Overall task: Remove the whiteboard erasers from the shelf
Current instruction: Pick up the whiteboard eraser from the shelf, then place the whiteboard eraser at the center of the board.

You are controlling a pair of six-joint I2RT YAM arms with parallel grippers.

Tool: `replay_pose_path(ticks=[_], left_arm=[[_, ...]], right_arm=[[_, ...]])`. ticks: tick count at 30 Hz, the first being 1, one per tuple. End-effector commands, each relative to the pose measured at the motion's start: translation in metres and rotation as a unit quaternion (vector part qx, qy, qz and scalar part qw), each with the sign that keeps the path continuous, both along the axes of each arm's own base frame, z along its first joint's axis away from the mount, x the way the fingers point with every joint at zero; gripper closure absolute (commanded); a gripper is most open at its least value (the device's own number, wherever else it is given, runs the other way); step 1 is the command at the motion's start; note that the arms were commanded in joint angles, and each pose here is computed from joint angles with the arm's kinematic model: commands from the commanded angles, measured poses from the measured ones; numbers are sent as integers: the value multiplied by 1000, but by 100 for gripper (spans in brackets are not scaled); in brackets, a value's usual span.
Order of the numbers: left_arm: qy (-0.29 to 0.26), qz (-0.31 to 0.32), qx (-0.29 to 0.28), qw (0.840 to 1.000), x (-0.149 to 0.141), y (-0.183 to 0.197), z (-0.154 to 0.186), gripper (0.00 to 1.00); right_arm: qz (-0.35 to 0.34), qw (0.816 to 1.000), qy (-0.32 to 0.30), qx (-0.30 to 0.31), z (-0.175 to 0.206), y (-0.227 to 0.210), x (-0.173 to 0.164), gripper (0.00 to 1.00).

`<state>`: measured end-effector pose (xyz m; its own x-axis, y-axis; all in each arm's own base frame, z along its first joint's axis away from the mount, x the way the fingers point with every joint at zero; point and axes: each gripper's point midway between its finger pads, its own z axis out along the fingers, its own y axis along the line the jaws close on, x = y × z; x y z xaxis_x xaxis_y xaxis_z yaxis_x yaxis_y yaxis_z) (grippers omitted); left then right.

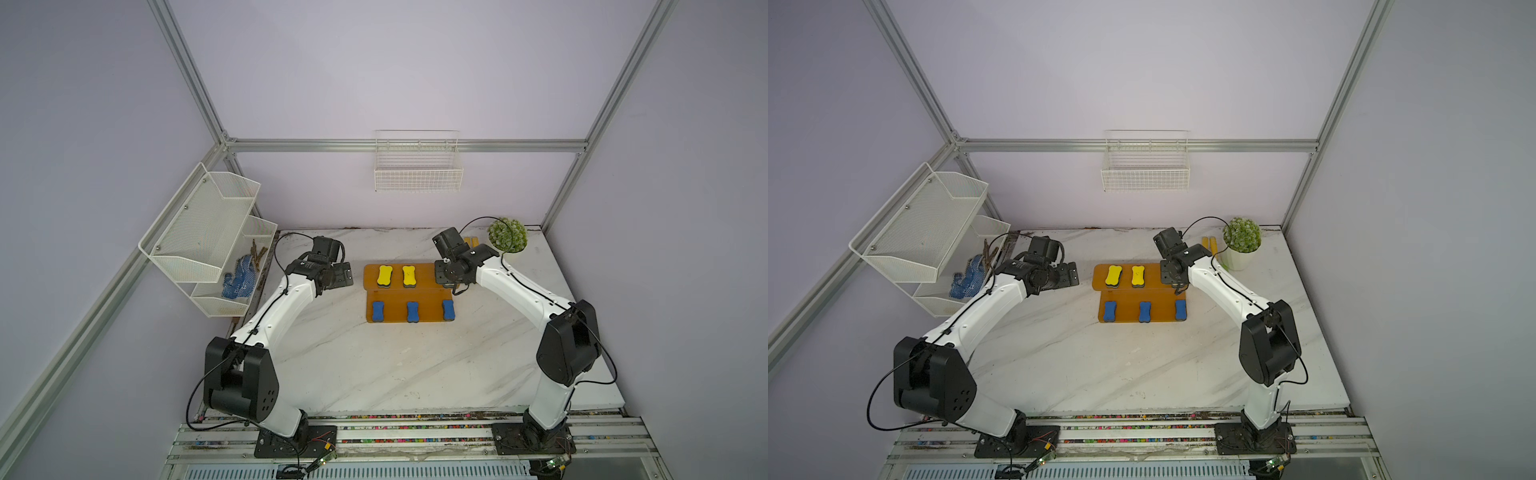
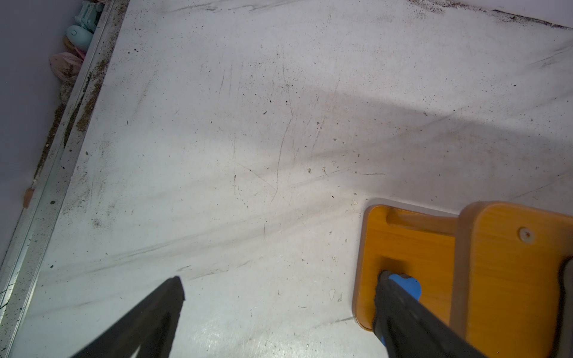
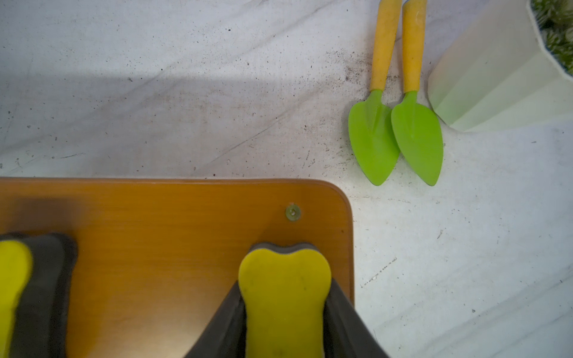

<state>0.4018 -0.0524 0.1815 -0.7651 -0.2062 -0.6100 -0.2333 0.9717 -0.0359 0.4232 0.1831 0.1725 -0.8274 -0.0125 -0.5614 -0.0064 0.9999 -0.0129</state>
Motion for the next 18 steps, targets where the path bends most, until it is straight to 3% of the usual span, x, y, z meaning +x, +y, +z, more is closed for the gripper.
replay_pose_path(ticks=[1, 7, 13, 18], left_arm=[[-23, -2, -13, 1000, 9, -6, 17, 0], [-34, 1, -8, 999, 4, -8, 23, 0], [-56, -6, 11, 998, -9, -17, 37, 0], [-69, -17, 7, 997, -14, -23, 46, 0]], right_arm=[[-9, 1000, -7, 2, 11, -1, 0, 64], [-31, 999, -16, 35, 29, -7, -23, 70], [-46, 995, -32, 78, 26, -10, -90, 75], [-52, 993, -16, 109, -9, -2, -145, 77]])
